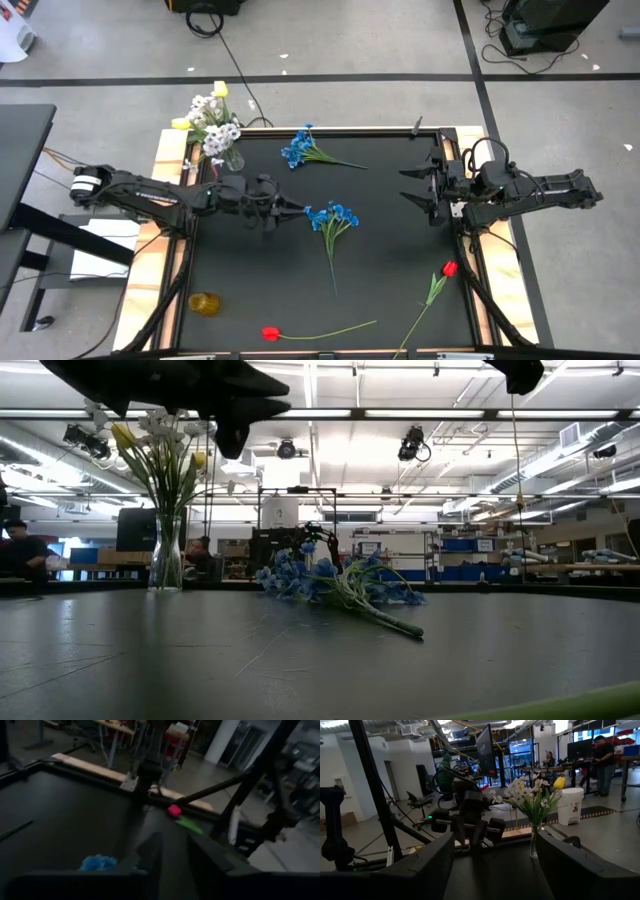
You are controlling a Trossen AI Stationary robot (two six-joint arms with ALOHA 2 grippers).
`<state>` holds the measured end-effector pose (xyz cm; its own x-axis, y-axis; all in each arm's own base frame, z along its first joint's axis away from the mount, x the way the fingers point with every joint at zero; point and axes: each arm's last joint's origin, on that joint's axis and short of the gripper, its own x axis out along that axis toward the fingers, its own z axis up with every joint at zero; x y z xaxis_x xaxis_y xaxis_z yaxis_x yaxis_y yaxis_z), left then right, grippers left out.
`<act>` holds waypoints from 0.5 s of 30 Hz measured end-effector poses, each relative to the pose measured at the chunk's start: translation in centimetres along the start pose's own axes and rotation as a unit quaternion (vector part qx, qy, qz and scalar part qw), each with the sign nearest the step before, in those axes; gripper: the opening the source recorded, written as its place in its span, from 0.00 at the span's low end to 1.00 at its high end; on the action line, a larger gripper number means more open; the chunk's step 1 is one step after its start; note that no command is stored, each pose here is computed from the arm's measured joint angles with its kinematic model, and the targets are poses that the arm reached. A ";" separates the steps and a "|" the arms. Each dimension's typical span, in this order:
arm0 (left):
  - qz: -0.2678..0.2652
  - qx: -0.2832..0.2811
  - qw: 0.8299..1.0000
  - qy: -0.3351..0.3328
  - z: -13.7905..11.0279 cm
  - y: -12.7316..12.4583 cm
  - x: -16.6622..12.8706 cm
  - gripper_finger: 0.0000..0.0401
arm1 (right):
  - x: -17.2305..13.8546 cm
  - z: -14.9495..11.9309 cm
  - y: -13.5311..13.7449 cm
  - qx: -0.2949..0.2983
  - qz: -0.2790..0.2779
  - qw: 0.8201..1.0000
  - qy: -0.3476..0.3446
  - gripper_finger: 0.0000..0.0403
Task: Sort flowers into vase by color
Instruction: Put the right red flower into the yellow vase
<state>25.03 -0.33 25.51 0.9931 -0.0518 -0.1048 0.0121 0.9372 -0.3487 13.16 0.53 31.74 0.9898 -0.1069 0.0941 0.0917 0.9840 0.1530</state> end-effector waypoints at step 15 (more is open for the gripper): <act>0.011 -0.079 0.997 -0.023 -0.7 -2.6 -0.1 0.01 | -0.7 3.6 0.5 0.213 0.073 0.959 -0.173 0.71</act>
<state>24.87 -2.98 25.81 0.9972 -0.0136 -0.0731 -0.0241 0.8713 -0.4901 12.12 0.56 35.27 0.8870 -0.0853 0.4538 -0.1707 0.8526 0.4938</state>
